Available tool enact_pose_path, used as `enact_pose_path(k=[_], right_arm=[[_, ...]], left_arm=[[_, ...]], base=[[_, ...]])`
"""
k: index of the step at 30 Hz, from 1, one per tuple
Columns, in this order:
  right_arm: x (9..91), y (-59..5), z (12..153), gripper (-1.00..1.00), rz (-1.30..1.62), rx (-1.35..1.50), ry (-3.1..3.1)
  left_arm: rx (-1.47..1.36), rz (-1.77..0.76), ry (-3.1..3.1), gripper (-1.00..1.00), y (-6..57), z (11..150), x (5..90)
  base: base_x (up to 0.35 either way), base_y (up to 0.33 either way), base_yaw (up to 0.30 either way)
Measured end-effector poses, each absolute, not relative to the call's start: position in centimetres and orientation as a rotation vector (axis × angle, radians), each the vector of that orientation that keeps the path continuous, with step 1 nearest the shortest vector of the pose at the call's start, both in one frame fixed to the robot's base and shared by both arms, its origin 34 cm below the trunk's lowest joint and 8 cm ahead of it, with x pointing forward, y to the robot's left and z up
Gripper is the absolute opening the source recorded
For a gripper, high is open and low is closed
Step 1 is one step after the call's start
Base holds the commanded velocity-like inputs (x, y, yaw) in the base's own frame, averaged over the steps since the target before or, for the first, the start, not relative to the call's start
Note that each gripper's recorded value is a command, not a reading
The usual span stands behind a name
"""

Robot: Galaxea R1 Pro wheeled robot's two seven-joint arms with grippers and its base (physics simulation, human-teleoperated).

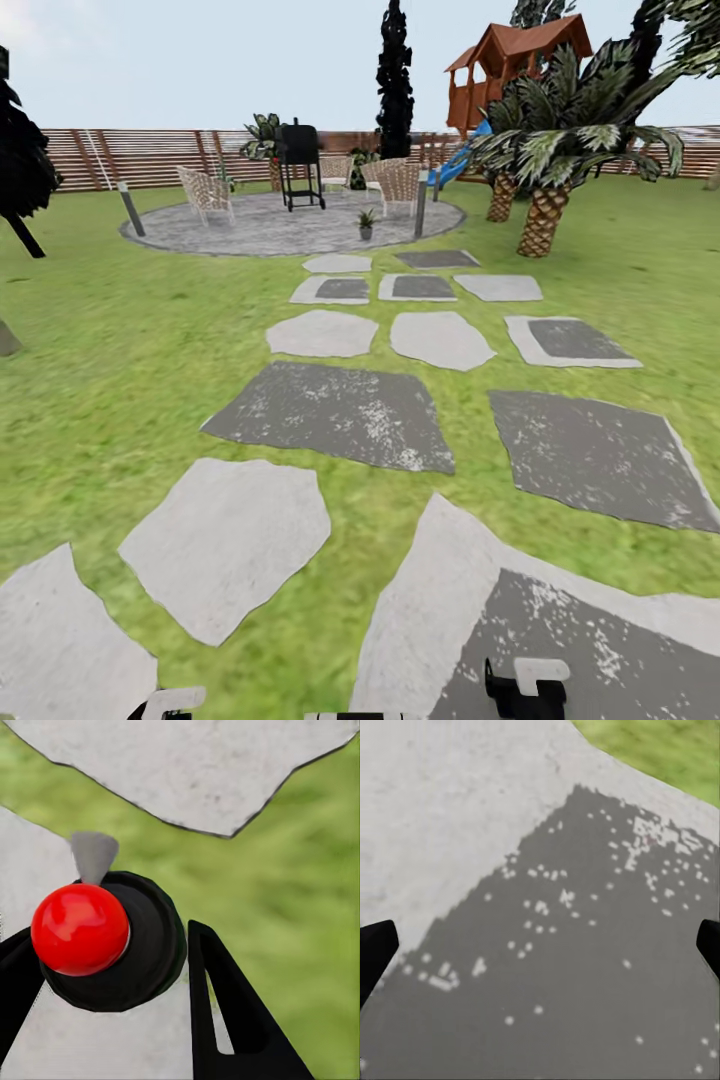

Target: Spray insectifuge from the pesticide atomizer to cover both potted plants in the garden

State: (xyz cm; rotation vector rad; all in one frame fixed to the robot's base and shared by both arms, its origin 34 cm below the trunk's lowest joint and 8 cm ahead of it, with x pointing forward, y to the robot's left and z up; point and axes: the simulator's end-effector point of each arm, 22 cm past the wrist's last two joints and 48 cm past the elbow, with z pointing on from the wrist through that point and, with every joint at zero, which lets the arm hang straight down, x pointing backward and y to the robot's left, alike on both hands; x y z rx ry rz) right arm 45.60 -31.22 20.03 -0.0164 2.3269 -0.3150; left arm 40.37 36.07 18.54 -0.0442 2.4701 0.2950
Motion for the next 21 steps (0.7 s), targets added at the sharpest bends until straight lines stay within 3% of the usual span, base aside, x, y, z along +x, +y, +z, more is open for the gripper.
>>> enact_pose_path(k=[4, 21], right_arm=[[45.6, -31.22, 20.03, 1.0, -0.315, -0.017, 2.327], [45.61, -31.57, 20.06, 1.0, -0.318, -0.024, 2.326]], left_arm=[[-0.044, 0.294, 2.47, -1.0, 36.04, 18.54, 40.38], [-0.043, 0.294, 2.47, -1.0, 36.03, 18.54, 40.38]], base=[[0.341, -0.1, 0.125], [0.341, -0.126, 0.002]])
